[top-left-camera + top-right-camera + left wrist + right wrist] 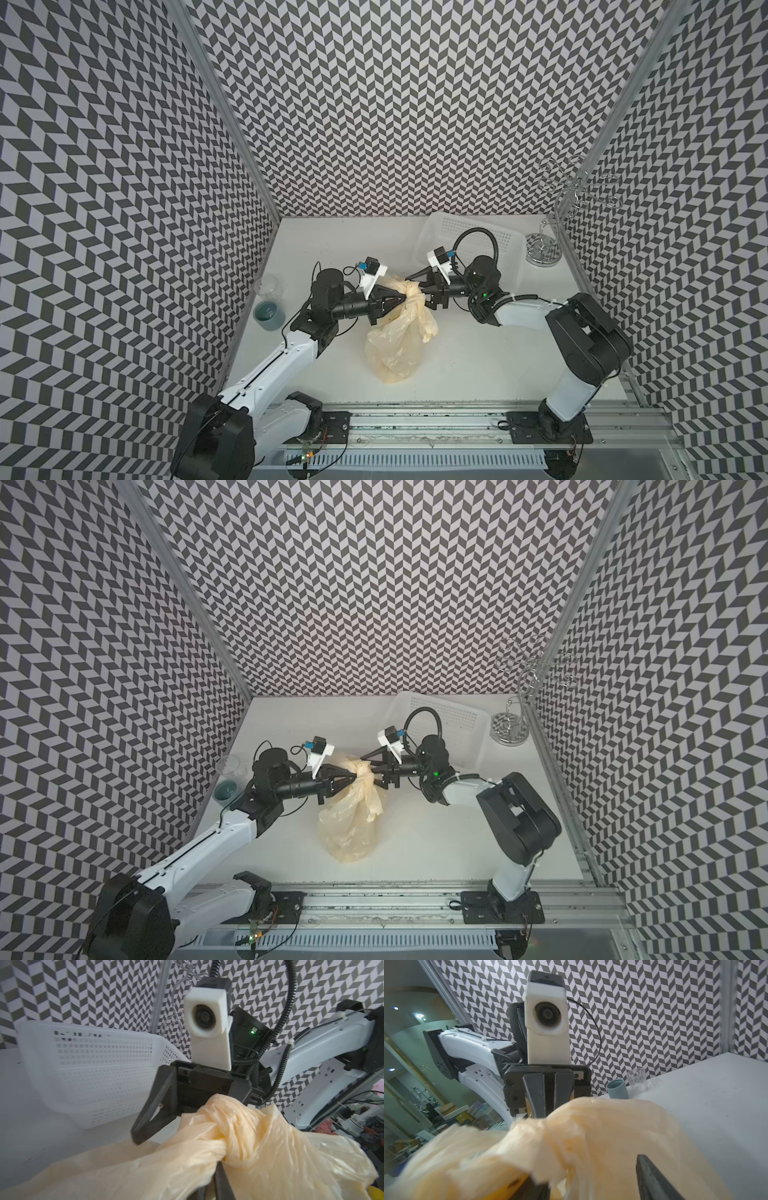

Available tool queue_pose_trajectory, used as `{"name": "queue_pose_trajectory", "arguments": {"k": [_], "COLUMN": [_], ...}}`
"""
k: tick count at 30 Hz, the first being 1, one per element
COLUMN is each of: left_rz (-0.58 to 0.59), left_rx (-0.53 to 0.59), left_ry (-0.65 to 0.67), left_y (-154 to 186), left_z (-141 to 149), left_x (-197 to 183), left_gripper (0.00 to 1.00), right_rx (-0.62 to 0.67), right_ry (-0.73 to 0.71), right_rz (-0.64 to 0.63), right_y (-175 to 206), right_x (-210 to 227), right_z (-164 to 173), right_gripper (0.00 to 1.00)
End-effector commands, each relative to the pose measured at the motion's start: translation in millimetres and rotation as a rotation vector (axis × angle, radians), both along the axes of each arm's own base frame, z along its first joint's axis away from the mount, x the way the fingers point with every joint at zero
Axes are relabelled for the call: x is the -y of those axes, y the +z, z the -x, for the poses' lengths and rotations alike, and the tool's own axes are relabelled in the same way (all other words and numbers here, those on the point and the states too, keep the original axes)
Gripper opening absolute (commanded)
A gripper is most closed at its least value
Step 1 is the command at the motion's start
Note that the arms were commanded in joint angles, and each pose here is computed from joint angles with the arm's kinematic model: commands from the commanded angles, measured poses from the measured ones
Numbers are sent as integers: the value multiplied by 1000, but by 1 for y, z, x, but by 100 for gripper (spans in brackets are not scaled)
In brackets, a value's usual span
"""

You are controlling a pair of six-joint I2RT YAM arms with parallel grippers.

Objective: Place the peach into a plastic bag & tie a knot
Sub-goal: Tie the plastic bag at the center of the board.

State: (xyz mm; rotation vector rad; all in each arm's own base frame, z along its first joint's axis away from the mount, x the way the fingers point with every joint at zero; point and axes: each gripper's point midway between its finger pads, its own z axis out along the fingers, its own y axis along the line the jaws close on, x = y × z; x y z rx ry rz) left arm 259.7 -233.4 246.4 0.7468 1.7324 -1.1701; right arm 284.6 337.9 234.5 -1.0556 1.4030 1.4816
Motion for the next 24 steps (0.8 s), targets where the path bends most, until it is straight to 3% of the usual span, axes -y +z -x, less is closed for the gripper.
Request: {"name": "queue_pose_trajectory", "arguments": {"k": [1,7,13,16,20,23,24], "left_rz": [-28,-4,-40,-42,-81,-86,-86], "left_rx": [56,65,68,53,26,11,10], "left_ry": [146,133,218,275,325,323,321], "left_y": [16,27,36,39,30,24,23], "left_z": [-28,-29,-44,-55,-65,-67,-67], "left_x": [-18,-15,-23,-27,-31,-31,-30], "left_gripper": [0,0,0,0,0,0,0], "right_rx": [101,42,-130,-239,-370,-394,-390], "right_ry": [7,-145,-542,-583,-521,-525,-535], "right_rz": [3,42,88,94,104,80,58], "right_y": [17,13,24,30,35,50,58], "right_x": [17,19,61,75,71,75,77], "right_z": [4,-24,-76,-67,-32,-15,-13], "right_gripper": [71,77,74,71,72,77,83]}}
